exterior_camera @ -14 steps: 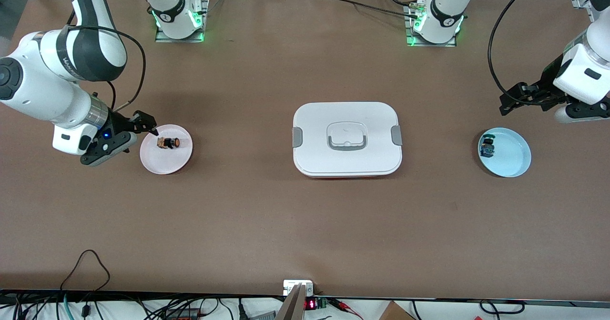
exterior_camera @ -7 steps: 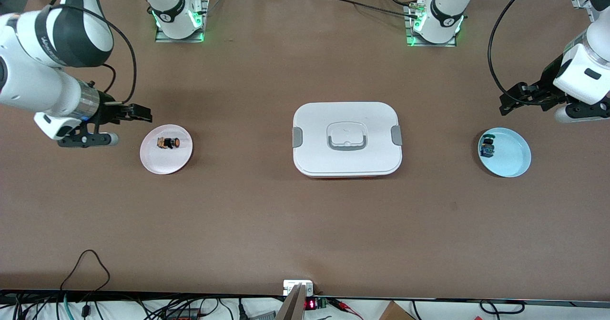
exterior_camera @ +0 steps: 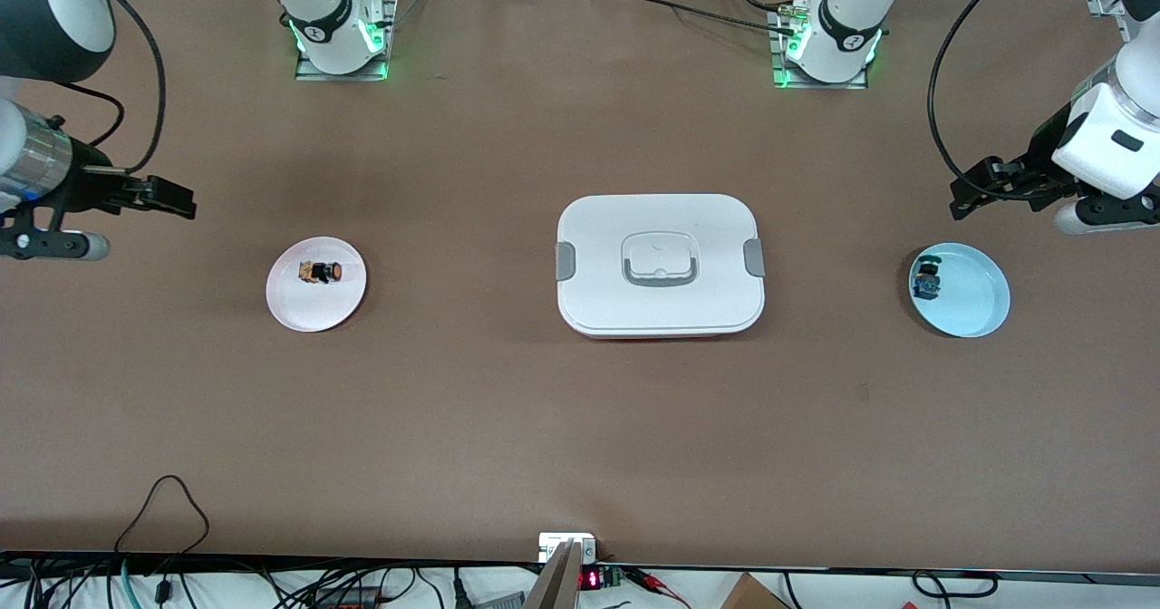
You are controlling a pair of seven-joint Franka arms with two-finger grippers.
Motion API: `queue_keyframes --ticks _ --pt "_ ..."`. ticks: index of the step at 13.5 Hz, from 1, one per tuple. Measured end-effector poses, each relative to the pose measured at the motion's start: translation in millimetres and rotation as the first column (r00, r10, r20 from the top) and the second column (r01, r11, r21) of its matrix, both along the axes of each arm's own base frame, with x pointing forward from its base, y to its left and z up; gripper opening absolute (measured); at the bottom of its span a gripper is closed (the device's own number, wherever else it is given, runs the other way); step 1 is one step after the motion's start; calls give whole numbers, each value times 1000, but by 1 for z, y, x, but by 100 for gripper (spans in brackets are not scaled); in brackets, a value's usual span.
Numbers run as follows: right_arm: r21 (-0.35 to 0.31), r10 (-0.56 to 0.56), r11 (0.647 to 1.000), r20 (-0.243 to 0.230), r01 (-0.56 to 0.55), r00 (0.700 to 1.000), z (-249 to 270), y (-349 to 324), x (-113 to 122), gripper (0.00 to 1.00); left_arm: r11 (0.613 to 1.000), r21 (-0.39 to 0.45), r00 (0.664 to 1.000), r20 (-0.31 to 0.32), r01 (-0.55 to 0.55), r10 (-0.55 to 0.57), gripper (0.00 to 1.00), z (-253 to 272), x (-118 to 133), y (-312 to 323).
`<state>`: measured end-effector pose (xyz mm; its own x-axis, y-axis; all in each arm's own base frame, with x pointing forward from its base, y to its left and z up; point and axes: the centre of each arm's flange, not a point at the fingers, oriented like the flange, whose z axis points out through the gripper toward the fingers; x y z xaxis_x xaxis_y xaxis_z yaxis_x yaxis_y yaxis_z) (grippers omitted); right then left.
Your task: Transfer orange switch to right arm and place
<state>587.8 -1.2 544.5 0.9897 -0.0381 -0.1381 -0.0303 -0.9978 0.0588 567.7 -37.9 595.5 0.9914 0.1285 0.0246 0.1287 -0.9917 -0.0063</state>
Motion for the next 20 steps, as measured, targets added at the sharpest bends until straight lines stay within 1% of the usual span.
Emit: queue_keyframes --ticks 3,5,7,9,11,14,16,20 --pt "-2 4 1000 24 -4 1000 9 1 1 100 1000 0 1000 0 0 0 100 0 0 0" --pt "1 6 1000 64 -6 998 13 0 -2 100 1000 0 1000 0 0 0 100 0 0 0" --pt "6 3 1000 95 -3 995 9 -4 -11 100 1000 0 1000 0 0 0 100 0 0 0" --pt "10 -13 1000 93 12 996 6 -13 -23 100 1000 0 1000 0 0 0 100 0 0 0" --pt "11 -21 1000 98 20 995 10 -18 -28 100 1000 0 1000 0 0 0 100 0 0 0" --pt "12 -21 1000 114 20 993 21 -19 -28 100 1000 0 1000 0 0 0 100 0 0 0" --pt "12 -22 1000 100 21 995 33 -18 -31 100 1000 0 1000 0 0 0 100 0 0 0" --pt "27 -27 999 97 24 995 43 -17 -33 100 1000 0 1000 0 0 0 100 0 0 0"
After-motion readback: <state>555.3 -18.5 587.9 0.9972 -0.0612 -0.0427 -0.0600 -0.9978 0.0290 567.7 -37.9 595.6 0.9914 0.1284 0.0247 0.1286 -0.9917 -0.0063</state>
